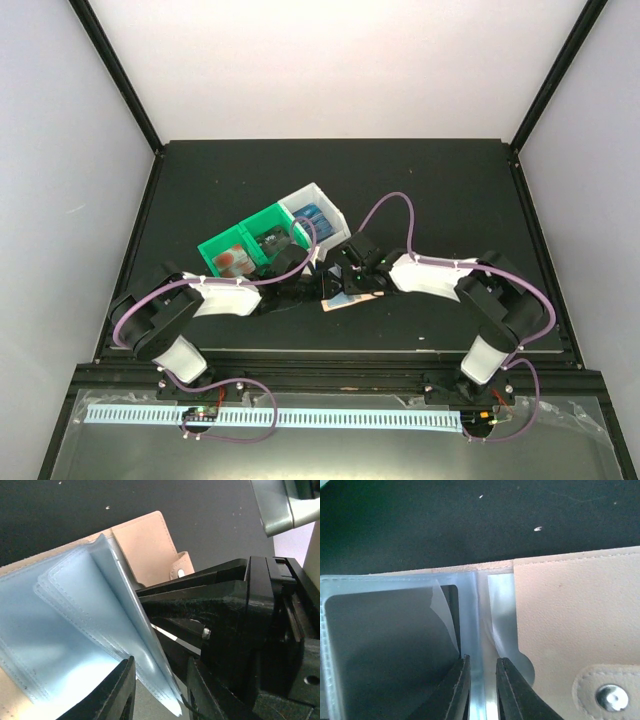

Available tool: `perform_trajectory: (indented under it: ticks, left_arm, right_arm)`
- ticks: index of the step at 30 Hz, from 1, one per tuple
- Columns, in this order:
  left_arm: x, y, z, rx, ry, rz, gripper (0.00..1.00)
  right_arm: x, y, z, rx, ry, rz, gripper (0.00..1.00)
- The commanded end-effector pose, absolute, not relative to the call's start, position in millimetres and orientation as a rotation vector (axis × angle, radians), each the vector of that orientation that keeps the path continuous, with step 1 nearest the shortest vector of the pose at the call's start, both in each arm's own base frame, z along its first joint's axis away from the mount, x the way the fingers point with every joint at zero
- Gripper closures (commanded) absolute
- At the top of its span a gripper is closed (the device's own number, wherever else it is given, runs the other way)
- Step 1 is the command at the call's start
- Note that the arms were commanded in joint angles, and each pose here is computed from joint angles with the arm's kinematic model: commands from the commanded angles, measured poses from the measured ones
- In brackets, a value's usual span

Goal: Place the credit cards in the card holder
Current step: Turn over the card slot in the card holder.

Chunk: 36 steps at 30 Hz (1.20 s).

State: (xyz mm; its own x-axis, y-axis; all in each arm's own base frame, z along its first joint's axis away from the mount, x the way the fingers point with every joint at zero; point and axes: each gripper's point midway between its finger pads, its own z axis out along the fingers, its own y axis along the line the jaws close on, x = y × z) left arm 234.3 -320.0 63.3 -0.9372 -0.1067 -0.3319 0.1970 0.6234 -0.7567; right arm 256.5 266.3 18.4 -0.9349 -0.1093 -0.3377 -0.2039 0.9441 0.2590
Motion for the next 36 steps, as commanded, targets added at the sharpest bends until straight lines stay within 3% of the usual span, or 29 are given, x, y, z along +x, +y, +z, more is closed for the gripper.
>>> perform_trajectory:
  ticks: [1, 22, 36]
  left_arm:
    - [240.5, -330.1, 78.8, 0.132, 2.429, -1.292, 0.70]
    - [241.7, -331.4, 76.2, 0.175, 2.424, -1.271, 0.79]
    - [242.6, -338.5, 79.4, 0.223, 2.417, -1.290, 0.77]
  right_arm:
    - [250.0, 255.9, 17.4, -0.188, 2.790, 0.410, 0.80]
    - [250.0, 249.3, 59.0, -0.163, 2.661, 0.520, 0.76]
    - [230.3, 248.1, 65.4, -0.300, 2.627, 0.610, 0.59]
